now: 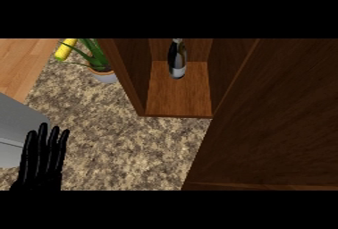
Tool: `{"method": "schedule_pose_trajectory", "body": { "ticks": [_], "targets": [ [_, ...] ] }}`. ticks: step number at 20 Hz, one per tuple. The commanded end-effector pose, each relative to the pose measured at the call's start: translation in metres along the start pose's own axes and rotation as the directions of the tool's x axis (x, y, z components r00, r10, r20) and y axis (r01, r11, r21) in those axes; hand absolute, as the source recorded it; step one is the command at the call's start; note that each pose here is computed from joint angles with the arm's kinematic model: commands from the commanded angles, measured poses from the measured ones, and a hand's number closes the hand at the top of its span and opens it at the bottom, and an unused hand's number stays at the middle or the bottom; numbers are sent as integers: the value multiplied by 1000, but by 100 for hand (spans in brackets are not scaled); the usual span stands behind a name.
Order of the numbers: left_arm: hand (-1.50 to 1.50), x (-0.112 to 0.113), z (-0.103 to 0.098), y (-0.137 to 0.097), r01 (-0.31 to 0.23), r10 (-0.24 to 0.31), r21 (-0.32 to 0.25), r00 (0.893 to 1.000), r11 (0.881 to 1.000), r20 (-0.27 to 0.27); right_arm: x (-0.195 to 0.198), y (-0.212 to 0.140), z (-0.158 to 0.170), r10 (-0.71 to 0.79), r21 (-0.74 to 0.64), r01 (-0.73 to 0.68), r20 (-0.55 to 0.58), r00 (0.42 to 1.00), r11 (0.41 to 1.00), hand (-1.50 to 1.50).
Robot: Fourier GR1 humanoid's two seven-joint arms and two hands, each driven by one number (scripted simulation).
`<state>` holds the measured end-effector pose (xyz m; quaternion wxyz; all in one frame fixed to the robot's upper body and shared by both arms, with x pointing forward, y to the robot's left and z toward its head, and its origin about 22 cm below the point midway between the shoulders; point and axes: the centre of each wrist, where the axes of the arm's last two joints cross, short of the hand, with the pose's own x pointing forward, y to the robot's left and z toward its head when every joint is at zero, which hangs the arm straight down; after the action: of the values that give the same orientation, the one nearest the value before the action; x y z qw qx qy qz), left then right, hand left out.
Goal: Pick up the wine, place it into the cabinet and close the cabinet
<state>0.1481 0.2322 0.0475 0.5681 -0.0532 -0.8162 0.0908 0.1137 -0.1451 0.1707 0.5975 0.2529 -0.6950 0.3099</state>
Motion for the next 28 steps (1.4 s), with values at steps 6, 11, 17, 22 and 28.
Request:
{"method": "schedule_pose_trajectory", "body": {
  "ticks": [6, 11, 17, 22, 28],
  "targets": [
    [-150, 30, 7, 43, -3, 3, -16, 1000, 1000, 2, 25, 40, -31, -85, 123, 72, 103, 991, 990, 150],
    [-150, 40, 12, 59, -28, 28, -55, 1000, 998, 3, 20, 49, -70, -37, 72, 29, 113, 993, 997, 150],
    [-150, 47, -1, 84, -14, 16, -53, 1000, 998, 25, 32, 44, -109, -16, 51, 11, 91, 996, 999, 150],
    [-150, 58, 2, 92, -31, 33, -88, 999, 996, 24, 43, 37, -166, -1, 29, -1, 50, 999, 1000, 150],
    [-150, 71, -15, 100, -42, 46, -93, 998, 995, 44, 70, 17, -232, 23, -13, -23, 29, 999, 1000, 150]
  ]
}}
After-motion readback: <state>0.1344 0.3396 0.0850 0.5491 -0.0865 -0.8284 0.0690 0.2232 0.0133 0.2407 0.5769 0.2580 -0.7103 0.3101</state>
